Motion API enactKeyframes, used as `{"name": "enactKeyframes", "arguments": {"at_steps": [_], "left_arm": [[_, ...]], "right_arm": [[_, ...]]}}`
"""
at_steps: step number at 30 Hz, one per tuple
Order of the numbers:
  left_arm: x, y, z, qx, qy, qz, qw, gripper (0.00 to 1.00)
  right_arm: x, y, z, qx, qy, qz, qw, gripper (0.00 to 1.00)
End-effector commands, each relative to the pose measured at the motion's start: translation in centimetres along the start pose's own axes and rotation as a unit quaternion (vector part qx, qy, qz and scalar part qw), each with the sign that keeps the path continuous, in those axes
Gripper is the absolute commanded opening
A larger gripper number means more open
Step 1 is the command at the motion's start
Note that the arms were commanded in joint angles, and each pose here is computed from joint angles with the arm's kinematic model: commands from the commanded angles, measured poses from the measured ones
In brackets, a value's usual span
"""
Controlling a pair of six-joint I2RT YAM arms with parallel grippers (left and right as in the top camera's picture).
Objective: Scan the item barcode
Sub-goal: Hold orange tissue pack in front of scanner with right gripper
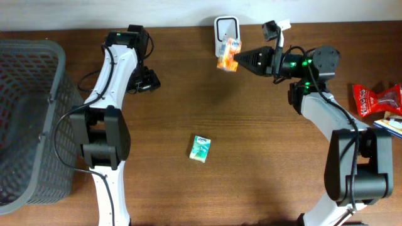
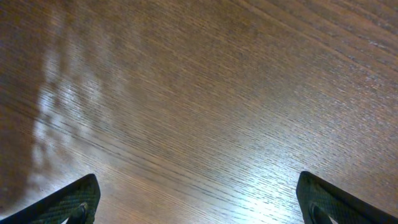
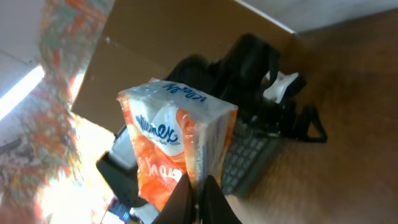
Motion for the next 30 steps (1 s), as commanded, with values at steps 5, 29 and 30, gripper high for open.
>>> {"name": "enactKeyframes", "arguments": {"at_steps": [5,29,30], "left_arm": [[-0.2,-0.1,0.0,0.001,0.006,-0.001,1.000,0.99],[-0.2,-0.1,-0.1,0.000,0.006,-0.001,1.000,0.99],[-0.2,-0.1,-0.1,0.000,0.006,-0.001,1.000,0.99]], "right_arm": [[2.8,-3.4,-11.0,-0.099,-0.313,-0.082,0.941,0.04],[-7.7,5.9,-11.2,0.511,-0.680,0.085,0.518,0.04],[-8.1,5.9,-12.3,0.528,-0.677,0.089,0.505,0.04]]}}
Point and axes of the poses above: each gripper's point midway between its finger pads, its own x axis back along the fingers, its own z axis along the line the jaws close on, y = z × x, the point moved 7 cm from there along x, back along the fingers, and after that the axes turned 6 degrees about x, right-handed, at the moved point
